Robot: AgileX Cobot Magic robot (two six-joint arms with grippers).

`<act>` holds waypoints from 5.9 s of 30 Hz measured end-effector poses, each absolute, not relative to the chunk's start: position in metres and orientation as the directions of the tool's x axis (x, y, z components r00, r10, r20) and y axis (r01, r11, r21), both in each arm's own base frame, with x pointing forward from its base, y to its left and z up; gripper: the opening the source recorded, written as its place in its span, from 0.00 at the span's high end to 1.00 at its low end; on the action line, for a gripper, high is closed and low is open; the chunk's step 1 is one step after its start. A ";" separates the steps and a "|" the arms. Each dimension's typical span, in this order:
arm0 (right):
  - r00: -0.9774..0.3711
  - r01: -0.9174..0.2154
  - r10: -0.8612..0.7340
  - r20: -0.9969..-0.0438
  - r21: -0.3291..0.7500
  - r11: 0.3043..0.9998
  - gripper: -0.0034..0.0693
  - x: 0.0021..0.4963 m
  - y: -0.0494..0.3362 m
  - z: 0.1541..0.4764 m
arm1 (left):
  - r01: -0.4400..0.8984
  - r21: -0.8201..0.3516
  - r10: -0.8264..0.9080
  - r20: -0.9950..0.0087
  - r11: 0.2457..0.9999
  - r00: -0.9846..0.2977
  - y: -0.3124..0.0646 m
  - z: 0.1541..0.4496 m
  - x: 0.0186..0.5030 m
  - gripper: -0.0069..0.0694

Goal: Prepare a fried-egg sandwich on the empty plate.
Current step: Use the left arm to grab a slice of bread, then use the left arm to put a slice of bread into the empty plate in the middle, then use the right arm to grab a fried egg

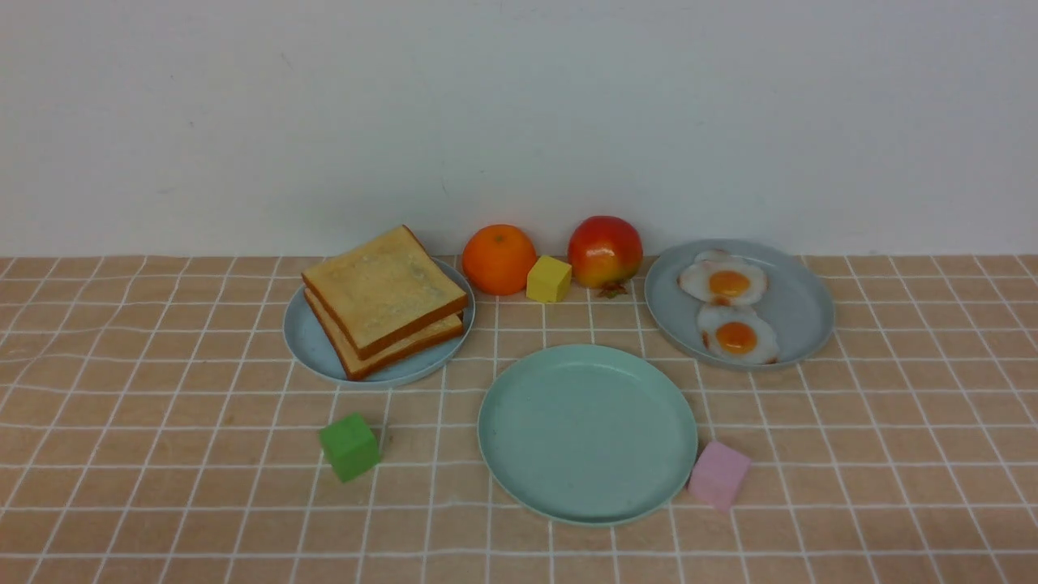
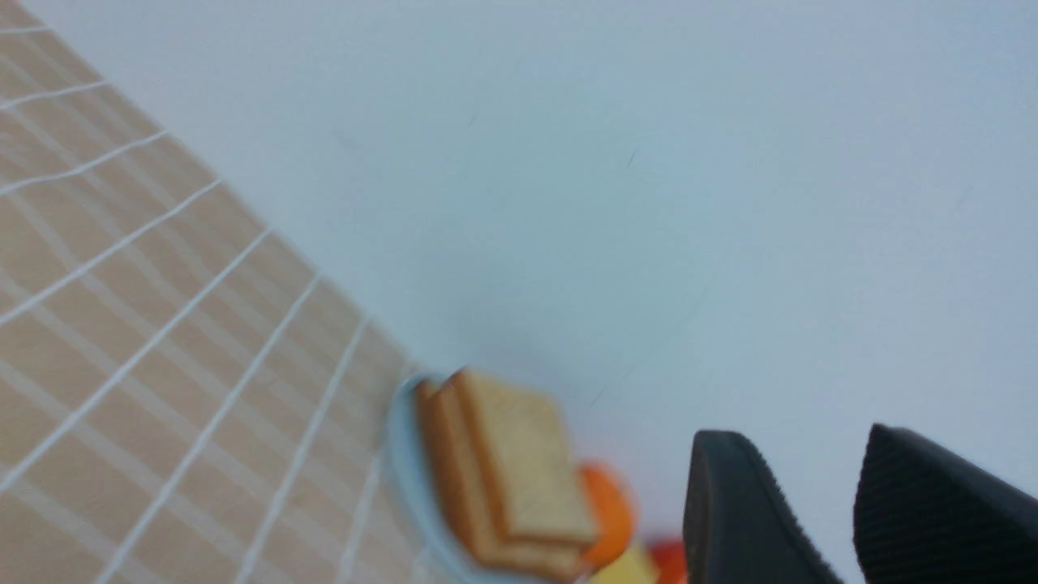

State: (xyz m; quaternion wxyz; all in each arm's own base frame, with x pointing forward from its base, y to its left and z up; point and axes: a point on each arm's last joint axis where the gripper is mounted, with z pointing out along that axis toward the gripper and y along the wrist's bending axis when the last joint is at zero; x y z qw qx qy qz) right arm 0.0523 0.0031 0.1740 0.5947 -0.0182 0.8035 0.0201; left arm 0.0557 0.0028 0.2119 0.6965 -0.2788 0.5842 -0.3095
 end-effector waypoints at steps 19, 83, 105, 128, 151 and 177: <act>-0.191 -0.034 0.103 -0.976 0.111 0.993 0.62 0.055 0.003 0.182 | 0.143 -0.245 -0.140 -0.849 0.959 -0.510 -0.046 0.315 0.142 0.60; -0.619 -0.531 -0.224 -0.753 0.191 0.826 0.94 0.061 0.049 0.396 | 0.571 0.374 0.676 -0.509 0.731 -0.533 -0.145 0.180 0.427 0.88; -0.619 -0.535 -0.228 -0.752 0.191 0.823 0.93 0.060 0.050 0.396 | 0.854 0.285 0.839 -0.473 0.436 -0.271 -0.291 0.223 0.290 0.88; -0.633 -0.483 -0.223 -0.741 0.153 0.862 0.65 0.068 0.045 0.389 | 0.834 0.269 0.815 -0.487 0.481 -0.313 -0.299 0.207 0.292 0.28; -0.849 0.010 0.184 -0.496 0.334 0.943 0.62 0.339 0.032 0.270 | 0.630 -0.016 0.313 -0.858 0.776 -0.407 -0.161 0.390 0.163 0.93; -0.807 0.110 0.389 -0.446 0.533 0.839 0.41 0.505 0.018 0.161 | 0.645 -0.271 -0.042 -0.937 0.715 -0.347 -0.123 0.369 0.117 0.93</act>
